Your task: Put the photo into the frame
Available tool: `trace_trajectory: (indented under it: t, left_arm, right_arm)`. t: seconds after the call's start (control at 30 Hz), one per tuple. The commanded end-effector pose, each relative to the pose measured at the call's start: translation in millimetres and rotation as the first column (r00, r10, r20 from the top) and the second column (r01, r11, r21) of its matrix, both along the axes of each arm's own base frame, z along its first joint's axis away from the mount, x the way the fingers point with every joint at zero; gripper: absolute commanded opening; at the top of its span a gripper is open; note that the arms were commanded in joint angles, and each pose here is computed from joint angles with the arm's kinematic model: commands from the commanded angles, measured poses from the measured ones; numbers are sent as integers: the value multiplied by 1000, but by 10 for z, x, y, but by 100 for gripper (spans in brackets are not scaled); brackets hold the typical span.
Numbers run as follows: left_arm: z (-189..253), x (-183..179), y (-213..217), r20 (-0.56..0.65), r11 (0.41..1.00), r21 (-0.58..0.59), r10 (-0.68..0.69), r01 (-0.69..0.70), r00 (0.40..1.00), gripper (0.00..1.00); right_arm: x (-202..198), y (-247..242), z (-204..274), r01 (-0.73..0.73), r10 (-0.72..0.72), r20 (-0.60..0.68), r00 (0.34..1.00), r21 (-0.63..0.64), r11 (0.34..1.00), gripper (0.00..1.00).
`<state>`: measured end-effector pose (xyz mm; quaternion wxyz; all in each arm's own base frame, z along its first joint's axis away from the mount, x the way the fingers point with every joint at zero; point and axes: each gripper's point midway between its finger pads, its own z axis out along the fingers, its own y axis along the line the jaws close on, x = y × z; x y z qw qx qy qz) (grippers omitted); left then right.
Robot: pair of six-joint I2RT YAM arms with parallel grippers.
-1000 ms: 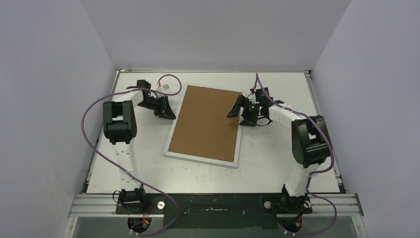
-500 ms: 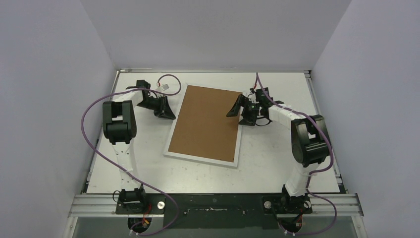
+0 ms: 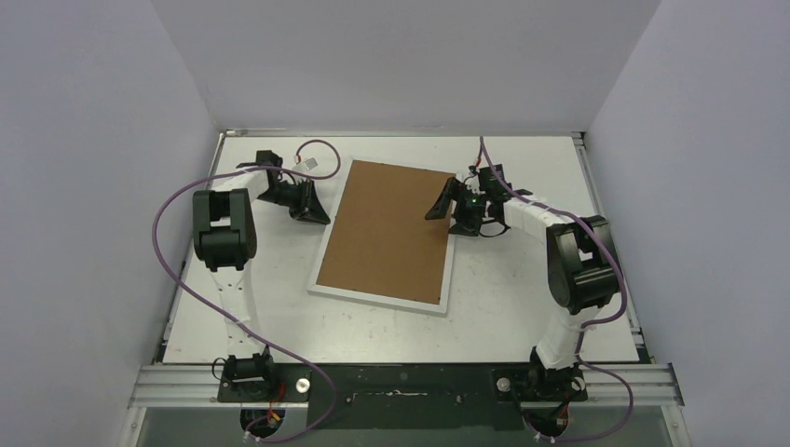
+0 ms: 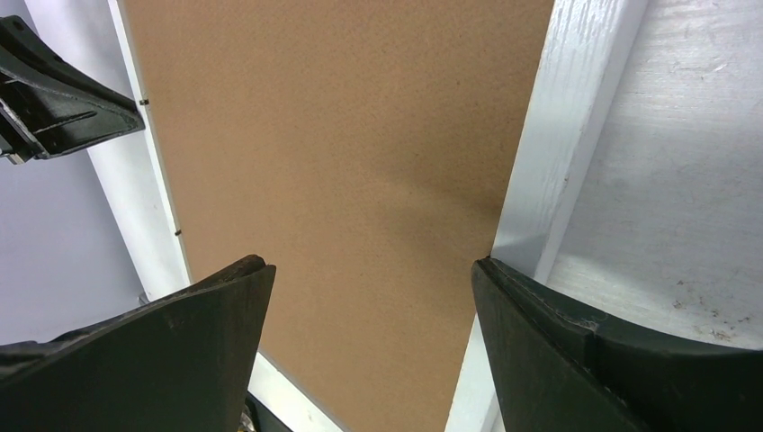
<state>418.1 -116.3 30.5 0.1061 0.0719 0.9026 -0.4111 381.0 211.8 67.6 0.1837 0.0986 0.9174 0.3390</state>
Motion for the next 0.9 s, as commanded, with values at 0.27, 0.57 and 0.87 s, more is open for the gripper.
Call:
trace_trajectory:
  t: [0.27,0.57,0.87]
  left_arm:
    - [-248,-82,28,-5,998,55,-37,37,999,7]
    - [-238,-72,22,-3,998,51,-39,39,999,7]
    - [-226,-69,19,-3,998,48,-41,41,999,7]
  right_arm:
    - [-167,167,-291,-63,56,-76,996,-100,993,83]
    - [-189,233,-337,-93,81,-88,993,-137,986,83]
    - [-230,285,-413,-106,90,-106,990,-153,983,83]
